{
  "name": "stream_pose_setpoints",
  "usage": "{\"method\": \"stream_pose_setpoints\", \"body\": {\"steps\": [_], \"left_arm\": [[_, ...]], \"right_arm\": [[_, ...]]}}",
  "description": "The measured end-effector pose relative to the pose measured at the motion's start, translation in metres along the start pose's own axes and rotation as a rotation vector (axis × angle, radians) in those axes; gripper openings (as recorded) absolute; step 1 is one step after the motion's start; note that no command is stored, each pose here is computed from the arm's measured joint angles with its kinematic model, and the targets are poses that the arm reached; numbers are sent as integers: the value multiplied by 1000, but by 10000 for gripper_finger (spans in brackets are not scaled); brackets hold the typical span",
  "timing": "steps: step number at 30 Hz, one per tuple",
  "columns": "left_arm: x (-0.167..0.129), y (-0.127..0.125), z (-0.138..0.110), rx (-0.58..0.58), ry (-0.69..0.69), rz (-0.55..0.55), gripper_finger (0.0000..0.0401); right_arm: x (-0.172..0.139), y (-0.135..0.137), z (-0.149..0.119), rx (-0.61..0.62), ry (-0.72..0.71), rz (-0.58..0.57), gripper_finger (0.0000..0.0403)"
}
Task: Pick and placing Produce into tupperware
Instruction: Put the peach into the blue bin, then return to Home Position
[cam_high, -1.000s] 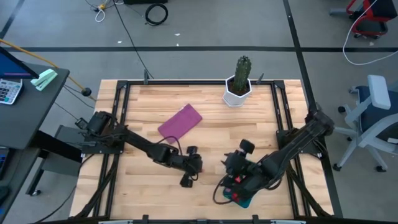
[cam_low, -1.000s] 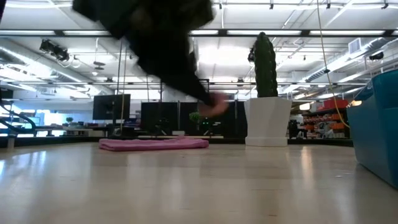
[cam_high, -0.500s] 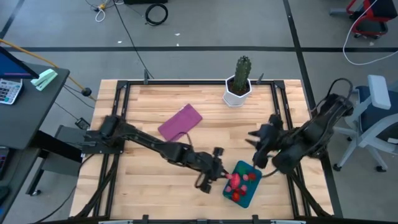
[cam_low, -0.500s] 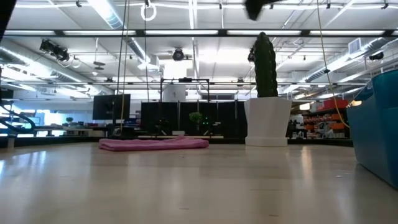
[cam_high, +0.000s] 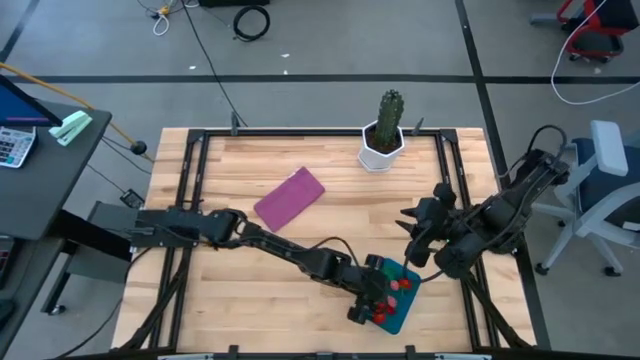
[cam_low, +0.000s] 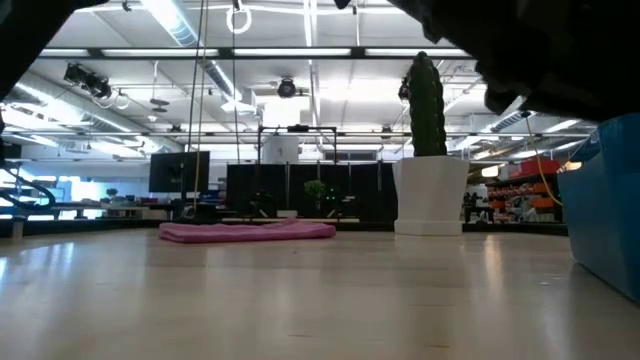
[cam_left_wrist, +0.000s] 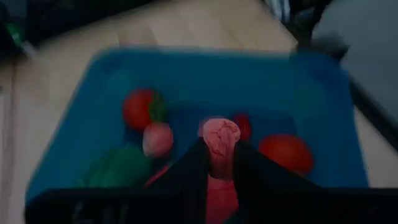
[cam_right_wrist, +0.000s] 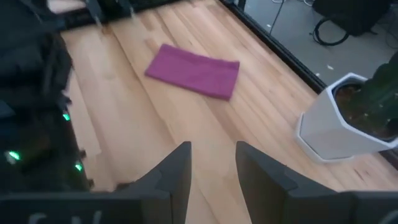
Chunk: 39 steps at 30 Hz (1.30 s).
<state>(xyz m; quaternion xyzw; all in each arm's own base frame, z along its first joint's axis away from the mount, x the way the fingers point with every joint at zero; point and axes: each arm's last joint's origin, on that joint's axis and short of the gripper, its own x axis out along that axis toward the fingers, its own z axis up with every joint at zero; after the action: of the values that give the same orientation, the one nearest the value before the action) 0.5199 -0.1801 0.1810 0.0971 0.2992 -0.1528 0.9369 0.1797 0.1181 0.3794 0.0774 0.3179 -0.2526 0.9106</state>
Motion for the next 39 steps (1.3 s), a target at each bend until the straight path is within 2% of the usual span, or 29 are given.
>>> {"method": "stream_pose_setpoints", "body": {"steps": [4, 11, 14, 17, 19, 23, 26, 29, 34, 39], "left_arm": [[-2, 1, -3, 32, 57, -4, 103], [-3, 2, 0, 66, 47, 2, 185], [-8, 7, 1, 65, 72, 50, 208], [-32, 21, 15, 99, 95, 127, 218], [-57, 32, 28, 125, 108, 184, 218], [-109, 58, 53, 71, 92, 279, 210], [-160, 81, 72, 34, 41, 331, 204], [-217, 105, 85, 2, -3, 388, 198], [-324, 131, 81, -101, 25, 474, 189], [-435, 123, 61, -288, 5, 539, 183]], "right_arm": [[10, 2, -13, -41, 55, -14, 133], [24, 3, -30, -41, 119, -44, 133], [24, 3, -30, -71, 123, -42, 133], [20, 3, -28, -102, 169, 12, 133], [18, 2, -29, -115, 176, 27, 133], [11, -7, -25, -209, 106, 18, 133], [-1, -25, -17, -171, 46, 40, 133], [-17, -48, -10, -121, -5, 113, 133], [-46, -85, 0, -62, -133, 302, 133], [-51, -106, -11, -124, -310, 408, 133]]}}
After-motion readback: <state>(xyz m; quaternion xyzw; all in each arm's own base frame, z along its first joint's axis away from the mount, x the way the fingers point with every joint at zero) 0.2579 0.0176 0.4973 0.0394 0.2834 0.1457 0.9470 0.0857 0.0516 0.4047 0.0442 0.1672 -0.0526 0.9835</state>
